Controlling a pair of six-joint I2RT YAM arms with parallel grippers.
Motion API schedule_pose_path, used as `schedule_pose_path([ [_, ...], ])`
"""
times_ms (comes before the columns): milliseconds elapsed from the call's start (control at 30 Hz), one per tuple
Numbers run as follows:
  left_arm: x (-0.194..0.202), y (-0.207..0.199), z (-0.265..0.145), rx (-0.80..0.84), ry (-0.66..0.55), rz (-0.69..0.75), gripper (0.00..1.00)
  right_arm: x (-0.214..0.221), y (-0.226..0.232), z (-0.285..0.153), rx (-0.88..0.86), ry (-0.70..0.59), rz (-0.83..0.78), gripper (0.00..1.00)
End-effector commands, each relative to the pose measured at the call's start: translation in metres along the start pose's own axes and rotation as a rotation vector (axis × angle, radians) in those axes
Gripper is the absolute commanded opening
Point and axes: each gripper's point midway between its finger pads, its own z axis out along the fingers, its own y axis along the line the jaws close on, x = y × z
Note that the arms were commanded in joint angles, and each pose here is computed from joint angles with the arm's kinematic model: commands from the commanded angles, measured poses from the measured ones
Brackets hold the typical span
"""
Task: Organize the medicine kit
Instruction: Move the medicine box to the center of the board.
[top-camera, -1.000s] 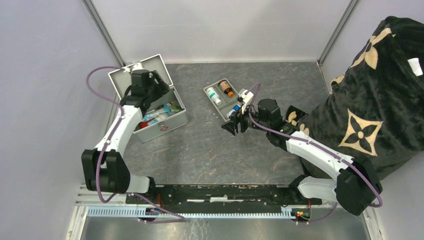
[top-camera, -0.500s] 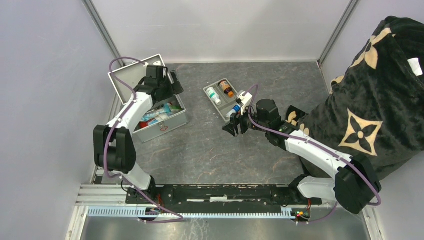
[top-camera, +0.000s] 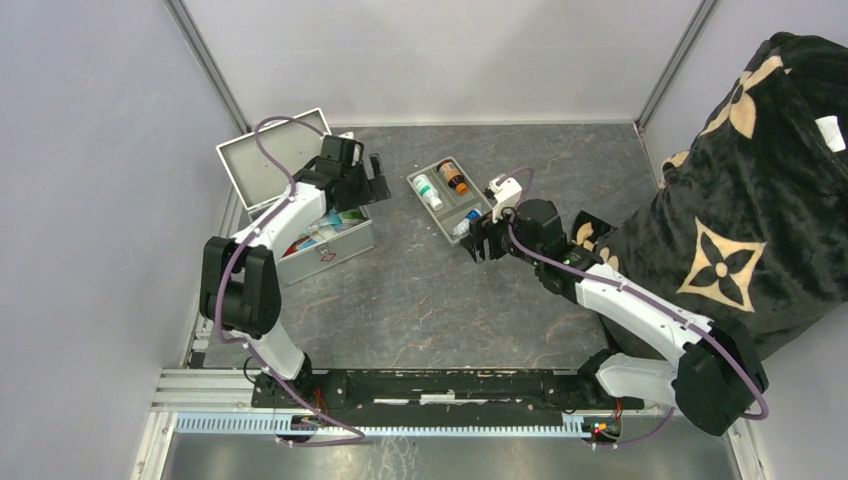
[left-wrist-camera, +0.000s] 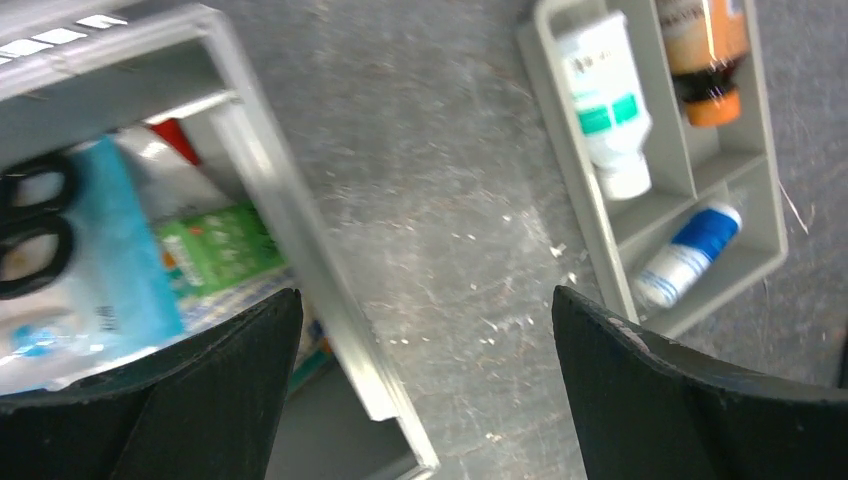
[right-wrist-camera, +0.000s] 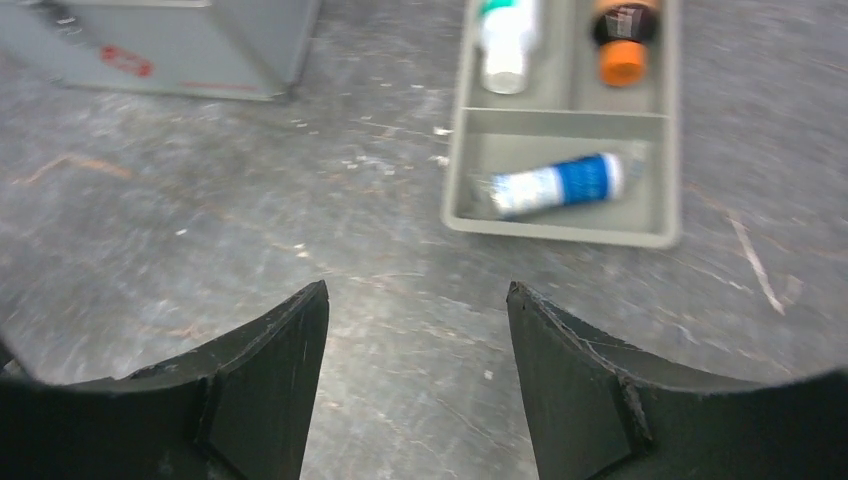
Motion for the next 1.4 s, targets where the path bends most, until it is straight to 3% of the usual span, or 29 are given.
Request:
schedule_pose_path([
  [0, 0.019, -0.034, -0.005, 0.073, 0.03, 0.08, 1.0, -0.008, -0.053, -0.015, 0.287, -0.018, 0.06, 0.73],
  [333, 0.059, -0.088, -0.017, 0.214, 0.087, 0.13, 1.0, 0.006, -0.094, -0.028, 0.427, 0.045, 0.126, 0.74],
  [633, 0.109, -0.129, -0.035, 0.348, 0.151, 0.212, 0.99, 0.003, -0.102, -0.011, 0.385, 0.107, 0.129, 0.71],
  [900, 0.161, -0.159, -0.061, 0.489, 0.228, 0.401, 0.89, -0.005, -0.12, -0.002, 0.385, 0.12, 0.159, 0.68],
  [1033, 0.181, -0.148, -0.074, 0.485, 0.262, 0.502, 0.89, -0.008, -0.12, 0.01, 0.333, 0.138, 0.172, 0.65],
  [1167, 0.165, -0.132, -0.088, 0.416, 0.168, 0.491, 0.9, -0.016, -0.109, 0.034, 0.221, 0.17, 0.154, 0.61],
  [1367, 0.082, -0.137, -0.132, 0.307, -0.114, 0.37, 0.95, -0.025, -0.101, 0.079, 0.153, 0.235, 0.085, 0.58],
])
